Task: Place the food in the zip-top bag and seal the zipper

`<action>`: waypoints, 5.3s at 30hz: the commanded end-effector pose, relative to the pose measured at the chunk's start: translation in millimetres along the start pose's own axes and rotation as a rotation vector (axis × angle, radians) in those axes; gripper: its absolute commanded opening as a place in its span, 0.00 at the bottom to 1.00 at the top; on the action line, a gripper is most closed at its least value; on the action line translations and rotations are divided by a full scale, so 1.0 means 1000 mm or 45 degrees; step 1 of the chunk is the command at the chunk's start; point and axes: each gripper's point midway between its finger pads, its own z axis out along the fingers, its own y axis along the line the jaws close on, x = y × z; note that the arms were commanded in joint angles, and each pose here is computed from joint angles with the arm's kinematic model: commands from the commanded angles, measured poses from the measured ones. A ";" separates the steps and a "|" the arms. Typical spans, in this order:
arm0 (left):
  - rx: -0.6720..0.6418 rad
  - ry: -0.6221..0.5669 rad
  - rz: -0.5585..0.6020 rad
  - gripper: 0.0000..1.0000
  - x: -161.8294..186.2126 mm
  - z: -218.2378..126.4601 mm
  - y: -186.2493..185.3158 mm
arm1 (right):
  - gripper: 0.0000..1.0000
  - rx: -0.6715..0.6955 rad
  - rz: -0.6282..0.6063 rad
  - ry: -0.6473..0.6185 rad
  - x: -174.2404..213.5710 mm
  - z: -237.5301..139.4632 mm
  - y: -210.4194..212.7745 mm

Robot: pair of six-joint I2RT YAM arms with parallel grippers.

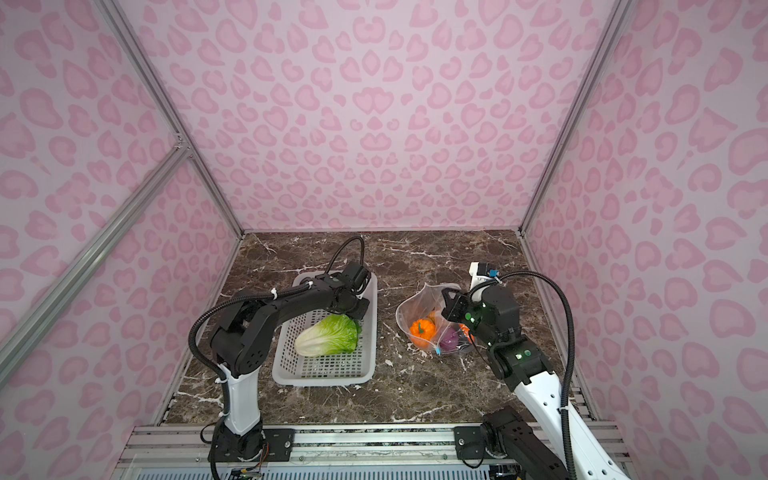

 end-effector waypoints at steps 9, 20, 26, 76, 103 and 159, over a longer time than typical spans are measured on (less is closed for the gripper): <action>-0.049 -0.056 -0.029 0.03 -0.009 -0.041 0.009 | 0.00 0.008 0.000 0.006 0.000 0.002 -0.001; -0.070 -0.213 -0.105 0.03 -0.029 -0.072 0.017 | 0.00 0.010 -0.005 0.006 -0.002 0.001 0.000; -0.019 -0.301 -0.155 0.03 -0.042 -0.093 0.013 | 0.00 0.013 -0.005 0.008 -0.003 0.001 0.000; 0.705 -1.230 0.038 0.03 -0.083 -0.280 -0.203 | 0.00 -0.022 0.100 -0.010 0.000 0.004 0.001; 0.384 -0.916 0.232 0.11 -0.052 -0.172 -0.229 | 0.00 -0.021 0.107 -0.003 0.002 0.004 0.000; 0.712 -0.615 -0.088 0.03 -0.046 -0.207 -0.194 | 0.32 0.082 0.014 0.143 0.025 0.003 -0.003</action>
